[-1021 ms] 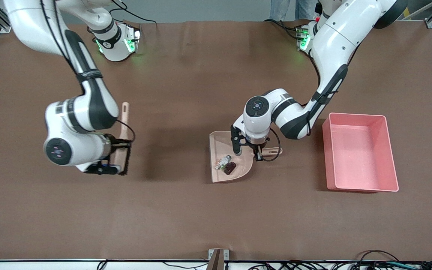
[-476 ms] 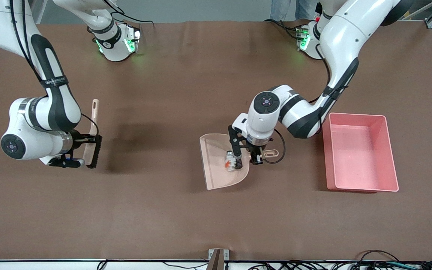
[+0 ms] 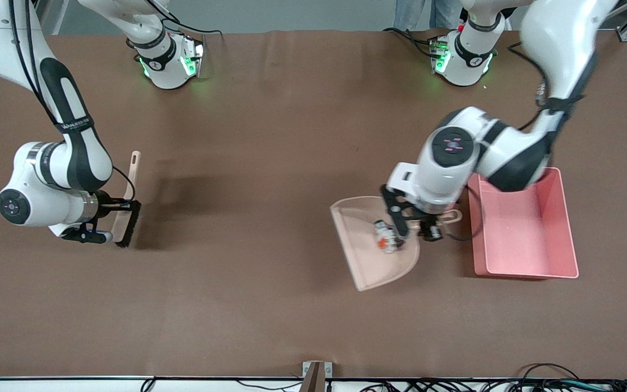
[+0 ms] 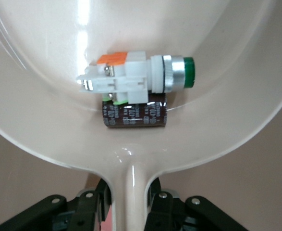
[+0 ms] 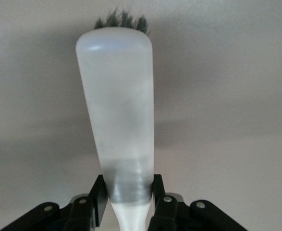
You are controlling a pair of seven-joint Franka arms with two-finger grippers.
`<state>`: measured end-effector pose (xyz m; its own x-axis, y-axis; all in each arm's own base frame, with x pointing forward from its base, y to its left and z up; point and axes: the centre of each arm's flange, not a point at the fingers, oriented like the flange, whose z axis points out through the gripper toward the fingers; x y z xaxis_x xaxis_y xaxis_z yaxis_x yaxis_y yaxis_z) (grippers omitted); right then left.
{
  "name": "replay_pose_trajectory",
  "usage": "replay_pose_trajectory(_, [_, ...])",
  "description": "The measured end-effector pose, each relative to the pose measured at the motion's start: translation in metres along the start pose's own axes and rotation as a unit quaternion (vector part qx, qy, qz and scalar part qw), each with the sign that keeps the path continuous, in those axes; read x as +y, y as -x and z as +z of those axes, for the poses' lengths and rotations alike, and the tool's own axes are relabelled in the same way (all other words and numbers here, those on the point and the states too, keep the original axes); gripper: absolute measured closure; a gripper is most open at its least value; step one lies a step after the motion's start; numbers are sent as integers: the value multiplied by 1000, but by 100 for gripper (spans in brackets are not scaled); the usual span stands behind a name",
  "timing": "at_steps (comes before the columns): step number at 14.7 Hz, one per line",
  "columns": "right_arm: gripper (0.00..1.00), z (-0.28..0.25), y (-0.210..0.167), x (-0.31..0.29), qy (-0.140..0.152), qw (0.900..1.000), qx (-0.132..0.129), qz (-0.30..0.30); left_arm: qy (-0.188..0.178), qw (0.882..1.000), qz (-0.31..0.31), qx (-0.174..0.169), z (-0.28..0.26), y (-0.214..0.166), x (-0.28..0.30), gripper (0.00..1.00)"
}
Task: Clean e-waste and dump in bin
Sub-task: 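Carry the dustpan with the left gripper over the pink bin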
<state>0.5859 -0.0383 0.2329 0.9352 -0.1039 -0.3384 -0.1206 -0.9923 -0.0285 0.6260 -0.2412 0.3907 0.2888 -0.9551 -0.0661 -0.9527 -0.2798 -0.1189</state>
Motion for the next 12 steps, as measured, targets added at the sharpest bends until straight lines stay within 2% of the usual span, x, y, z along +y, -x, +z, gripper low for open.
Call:
replay_pose_trajectory(4, [58,25,-6,0,0,1000,-5,0,29,1000,5,-9,-13,130,-63,66])
replay_pose_trajectory(8, [58,27,-7,2,0,1000,-7,1,50,997,44,-25,8,249,-99,66])
replay_pose_trajectory(11, [57,23,-10,2,0,1000,0,1,51,994,57,-76,28,329,-112,66])
replay_pose_trajectory(12, [53,18,-12,2,-1,1000,5,1,51,993,60,-90,35,347,-114,66])
